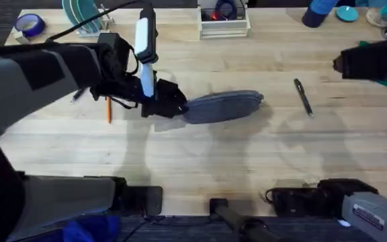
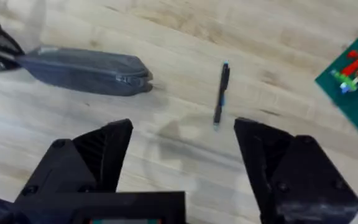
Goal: Unzip the bag, pick up the pens from the table one at a time and place them inside, then zip the bag closed.
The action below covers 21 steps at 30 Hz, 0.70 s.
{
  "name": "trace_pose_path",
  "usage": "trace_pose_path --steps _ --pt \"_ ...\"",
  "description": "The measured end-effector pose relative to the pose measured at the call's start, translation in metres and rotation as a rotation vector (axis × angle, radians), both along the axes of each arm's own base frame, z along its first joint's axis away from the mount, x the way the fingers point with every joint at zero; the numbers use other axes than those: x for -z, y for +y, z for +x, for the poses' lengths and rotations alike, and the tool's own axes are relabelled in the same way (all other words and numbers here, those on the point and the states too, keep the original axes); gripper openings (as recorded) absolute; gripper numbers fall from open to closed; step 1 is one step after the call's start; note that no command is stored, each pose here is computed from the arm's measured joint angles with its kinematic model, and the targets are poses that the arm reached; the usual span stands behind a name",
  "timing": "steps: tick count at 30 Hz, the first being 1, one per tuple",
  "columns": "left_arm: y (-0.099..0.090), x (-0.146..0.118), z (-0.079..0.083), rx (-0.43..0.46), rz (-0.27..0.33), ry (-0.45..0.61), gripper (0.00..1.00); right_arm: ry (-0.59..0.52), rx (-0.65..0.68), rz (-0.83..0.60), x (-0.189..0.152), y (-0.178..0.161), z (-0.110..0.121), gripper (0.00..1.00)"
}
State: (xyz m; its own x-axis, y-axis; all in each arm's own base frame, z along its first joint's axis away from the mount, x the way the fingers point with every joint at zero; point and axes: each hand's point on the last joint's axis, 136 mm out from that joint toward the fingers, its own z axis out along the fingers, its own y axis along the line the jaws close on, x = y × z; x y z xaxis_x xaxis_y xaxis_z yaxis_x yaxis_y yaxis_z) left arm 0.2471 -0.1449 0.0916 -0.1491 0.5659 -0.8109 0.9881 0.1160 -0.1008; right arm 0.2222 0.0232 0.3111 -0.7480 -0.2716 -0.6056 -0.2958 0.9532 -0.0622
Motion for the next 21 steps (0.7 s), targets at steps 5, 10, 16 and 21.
trace_pose_path --steps 5,10,16,21 --pt "0.0 0.0 0.0 0.0 0.0 0.0 0.044 -0.024 -0.149 -0.091 0.0 0.003 0.0 0.997" --pt "0.0 0.0 0.0 0.0 0.0 0.001 0.044 -0.059 -0.363 -0.157 0.0 0.015 0.0 0.996" --pt "0.0 0.0 0.0 0.0 0.0 0.001 0.044 -0.077 -0.65 -0.189 0.01 0.037 0.011 0.996" --pt "0.0 0.0 0.0 0.0 0.0 0.001 0.044 -0.059 -0.843 -0.143 0.025 0.049 0.015 0.996"
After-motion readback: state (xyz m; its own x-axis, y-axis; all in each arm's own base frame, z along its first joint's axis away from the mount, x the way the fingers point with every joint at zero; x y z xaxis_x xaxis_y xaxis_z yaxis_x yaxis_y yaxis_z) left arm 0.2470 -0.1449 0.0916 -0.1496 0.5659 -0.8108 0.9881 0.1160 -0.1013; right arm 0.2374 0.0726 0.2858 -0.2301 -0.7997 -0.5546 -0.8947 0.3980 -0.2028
